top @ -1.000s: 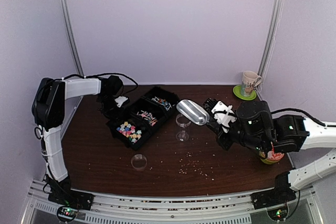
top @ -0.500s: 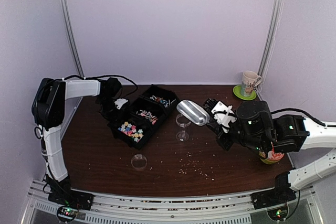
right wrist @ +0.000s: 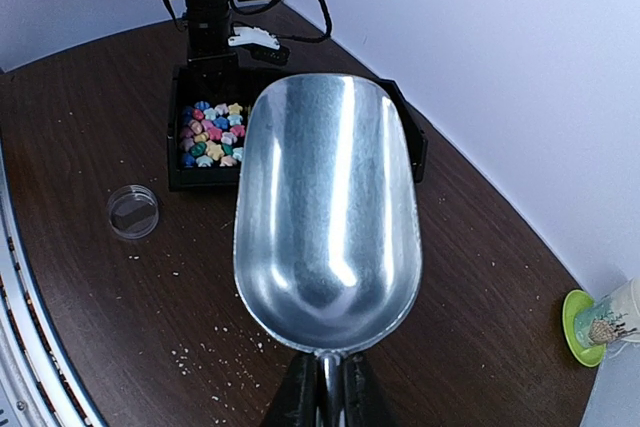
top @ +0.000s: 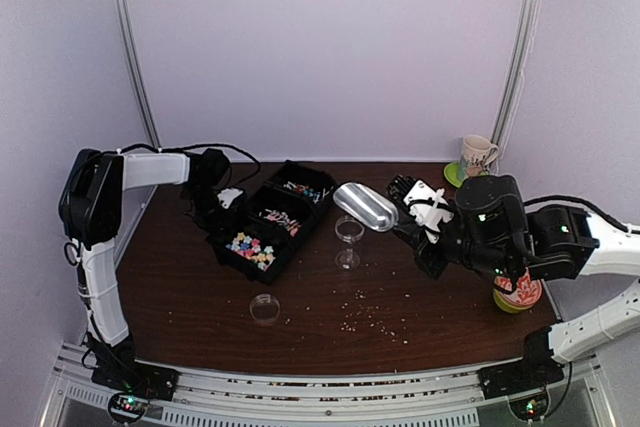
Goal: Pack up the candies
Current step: Adjust the fake candies in the storage box.
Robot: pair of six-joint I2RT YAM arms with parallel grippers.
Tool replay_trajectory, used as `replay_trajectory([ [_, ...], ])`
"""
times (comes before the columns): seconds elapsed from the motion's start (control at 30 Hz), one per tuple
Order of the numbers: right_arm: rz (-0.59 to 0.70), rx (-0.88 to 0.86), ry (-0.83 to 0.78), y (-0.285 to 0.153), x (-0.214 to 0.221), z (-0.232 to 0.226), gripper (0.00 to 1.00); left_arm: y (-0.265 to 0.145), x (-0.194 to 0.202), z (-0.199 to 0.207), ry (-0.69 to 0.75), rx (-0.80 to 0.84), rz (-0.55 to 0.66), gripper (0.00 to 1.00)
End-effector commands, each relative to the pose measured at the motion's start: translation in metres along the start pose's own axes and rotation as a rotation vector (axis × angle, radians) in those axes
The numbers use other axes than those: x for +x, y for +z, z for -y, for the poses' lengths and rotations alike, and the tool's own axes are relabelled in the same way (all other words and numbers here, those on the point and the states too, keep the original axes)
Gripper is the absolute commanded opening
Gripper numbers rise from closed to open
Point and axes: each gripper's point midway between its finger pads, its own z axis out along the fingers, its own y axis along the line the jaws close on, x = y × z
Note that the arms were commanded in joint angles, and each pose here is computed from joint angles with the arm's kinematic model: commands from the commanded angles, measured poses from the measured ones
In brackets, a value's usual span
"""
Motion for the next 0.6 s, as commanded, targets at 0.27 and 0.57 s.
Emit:
replay_trajectory([
  [0.27,-0.021,-0.031,-0.013,-0.003,-0.017,-0.002,0.0,-0.058,-0.032,0.045,-0.081,0.256,0.26,0.0],
  [0.57,-0.014,-0.032,0.01,-0.008,-0.031,0.002,0.0,-0.104,-0.05,0.082,-0.061,0.469,0.448,0.0],
])
